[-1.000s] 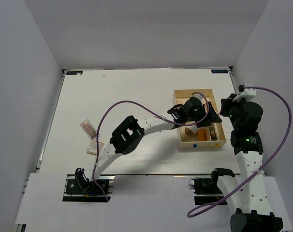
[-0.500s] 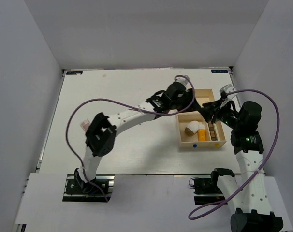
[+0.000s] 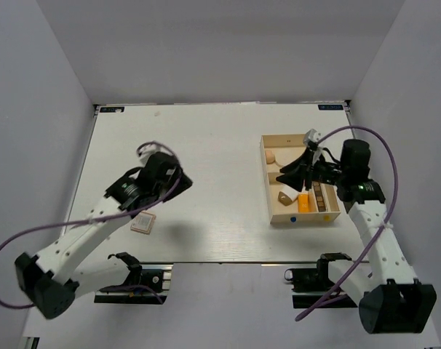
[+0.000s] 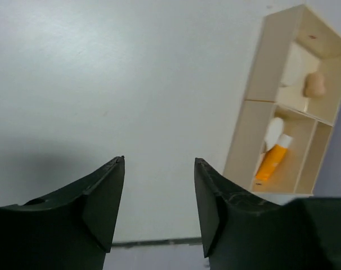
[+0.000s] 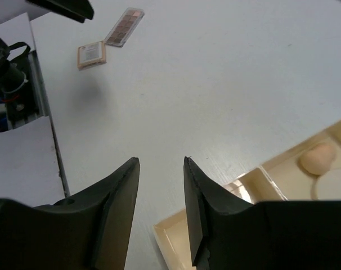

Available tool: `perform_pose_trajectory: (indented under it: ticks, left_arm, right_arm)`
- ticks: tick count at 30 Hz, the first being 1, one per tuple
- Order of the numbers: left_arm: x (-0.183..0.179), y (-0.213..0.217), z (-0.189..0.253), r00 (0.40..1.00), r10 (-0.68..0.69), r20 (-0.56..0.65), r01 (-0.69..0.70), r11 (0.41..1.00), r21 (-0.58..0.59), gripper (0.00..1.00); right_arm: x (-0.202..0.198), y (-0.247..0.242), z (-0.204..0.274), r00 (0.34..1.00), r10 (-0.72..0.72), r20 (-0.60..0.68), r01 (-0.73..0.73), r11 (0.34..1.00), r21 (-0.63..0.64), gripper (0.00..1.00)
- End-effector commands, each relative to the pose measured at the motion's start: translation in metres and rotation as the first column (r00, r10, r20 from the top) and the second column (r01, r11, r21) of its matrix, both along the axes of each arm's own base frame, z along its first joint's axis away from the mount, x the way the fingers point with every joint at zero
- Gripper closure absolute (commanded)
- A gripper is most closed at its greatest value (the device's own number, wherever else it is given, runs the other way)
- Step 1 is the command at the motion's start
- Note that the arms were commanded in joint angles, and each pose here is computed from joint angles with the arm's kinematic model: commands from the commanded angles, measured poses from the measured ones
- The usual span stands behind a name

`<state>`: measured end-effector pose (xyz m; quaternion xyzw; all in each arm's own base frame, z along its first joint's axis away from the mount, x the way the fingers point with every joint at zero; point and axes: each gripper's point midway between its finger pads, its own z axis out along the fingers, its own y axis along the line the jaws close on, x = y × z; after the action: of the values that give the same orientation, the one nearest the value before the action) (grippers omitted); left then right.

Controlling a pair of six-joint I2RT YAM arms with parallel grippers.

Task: Organize the makeup

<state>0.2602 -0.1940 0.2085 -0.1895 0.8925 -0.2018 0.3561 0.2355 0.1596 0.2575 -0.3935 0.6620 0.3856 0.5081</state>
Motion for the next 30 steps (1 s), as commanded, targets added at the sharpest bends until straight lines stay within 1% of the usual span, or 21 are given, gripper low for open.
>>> perform_pose_trajectory:
  ticks: [1,2,4,5,9,10,12,13,14,15,16,17,19,20,22,23,24,26,28,29,30]
  left_arm:
    - [-0.053,0.066,-0.048,0.950,0.259,-0.175,-0.252,0.966,0.066,0.34]
    - [-0.058,0.073,-0.048,0.942,0.288,-0.172,-0.283,0.957,0.053,0.32]
    - [-0.065,0.090,-0.047,0.922,0.355,-0.153,-0.354,0.934,0.036,0.27]
    - [-0.065,0.097,-0.046,0.916,0.374,-0.144,-0.372,0.927,0.045,0.26]
    - [-0.076,0.120,-0.040,0.895,0.418,-0.154,-0.393,0.904,0.168,0.25]
    - [-0.077,0.122,-0.034,0.896,0.422,-0.142,-0.399,0.902,0.165,0.25]
    - [-0.076,0.124,-0.016,0.909,0.408,-0.092,-0.397,0.911,0.116,0.28]
    - [-0.077,0.123,0.006,0.927,0.375,-0.016,-0.375,0.927,0.025,0.30]
    - [-0.078,0.123,0.016,0.950,0.308,0.050,-0.309,0.951,0.017,0.31]
    - [-0.067,0.113,0.043,0.948,0.271,0.165,-0.260,0.962,-0.087,0.31]
    - [-0.076,0.115,0.066,0.936,0.237,0.261,-0.201,0.967,-0.159,0.31]
    - [-0.078,0.116,0.076,0.926,0.223,0.305,-0.176,0.969,-0.175,0.31]
    - [-0.083,0.120,0.089,0.916,0.219,0.337,-0.161,0.968,-0.190,0.31]
    - [-0.085,0.119,0.091,0.922,0.202,0.331,-0.148,0.972,-0.182,0.30]
    - [-0.087,0.114,0.099,0.929,0.161,0.332,-0.109,0.979,-0.170,0.28]
    - [-0.085,0.110,0.103,0.932,0.132,0.338,-0.085,0.985,-0.151,0.27]
    - [-0.087,0.105,0.119,0.923,0.106,0.371,-0.044,0.984,-0.171,0.26]
    - [-0.087,0.102,0.138,0.904,0.070,0.423,0.000,0.986,-0.164,0.26]
    - [-0.092,0.104,0.163,0.881,0.068,0.469,0.023,0.982,-0.187,0.25]
    - [-0.092,0.104,0.167,0.878,0.061,0.476,0.029,0.984,-0.178,0.25]
    - [-0.094,0.104,0.174,0.873,0.056,0.485,0.040,0.982,-0.185,0.25]
  right_arm:
    - [0.010,0.021,-0.007,0.999,0.024,-0.041,-0.026,0.999,-0.038,0.57]
    - [0.016,0.023,-0.015,0.999,0.008,-0.048,-0.011,0.997,-0.075,0.57]
    - [0.015,0.044,-0.026,0.993,0.065,-0.096,-0.076,0.990,-0.116,0.58]
    - [0.025,0.046,-0.038,0.992,0.032,-0.120,-0.050,0.987,-0.155,0.58]
    - [0.023,0.090,-0.054,0.984,0.088,-0.153,-0.126,0.957,-0.260,0.56]
    - [0.017,0.104,-0.057,0.977,0.122,-0.175,-0.167,0.946,-0.278,0.56]
    - [0.021,0.123,-0.084,0.949,0.097,-0.301,-0.196,0.926,-0.322,0.55]
    - [0.031,0.137,-0.071,0.951,0.107,-0.289,-0.200,0.927,-0.316,0.55]
    - [0.029,0.157,-0.095,0.931,0.119,-0.344,-0.245,0.903,-0.353,0.53]
    - [0.032,0.165,-0.098,0.924,0.110,-0.366,-0.253,0.895,-0.368,0.52]
    - [0.045,0.182,-0.083,0.936,0.119,-0.330,-0.242,0.901,-0.361,0.51]
    - [0.040,0.205,-0.105,0.922,0.136,-0.363,-0.284,0.875,-0.393,0.50]
    - [0.048,0.240,-0.090,0.932,0.148,-0.331,-0.279,0.877,-0.392,0.49]
    - [0.049,0.255,-0.115,0.927,0.126,-0.354,-0.281,0.858,-0.430,0.47]
    - [0.042,0.286,-0.118,0.927,0.124,-0.353,-0.275,0.865,-0.419,0.46]
    - [0.049,0.297,-0.130,0.935,0.084,-0.345,-0.239,0.868,-0.436,0.44]
    - [0.036,0.317,-0.129,0.935,0.118,-0.335,-0.259,0.872,-0.415,0.42]
    - [0.036,0.337,-0.134,0.927,0.109,-0.358,-0.253,0.888,-0.383,0.34]
    - [0.028,0.363,-0.128,0.933,0.140,-0.333,-0.256,0.906,-0.337,0.23]
    - [0.033,0.376,-0.125,0.937,0.128,-0.324,-0.235,0.919,-0.316,0.11]
    - [0.024,0.389,-0.123,0.939,0.150,-0.310,-0.247,0.920,-0.303,0.11]
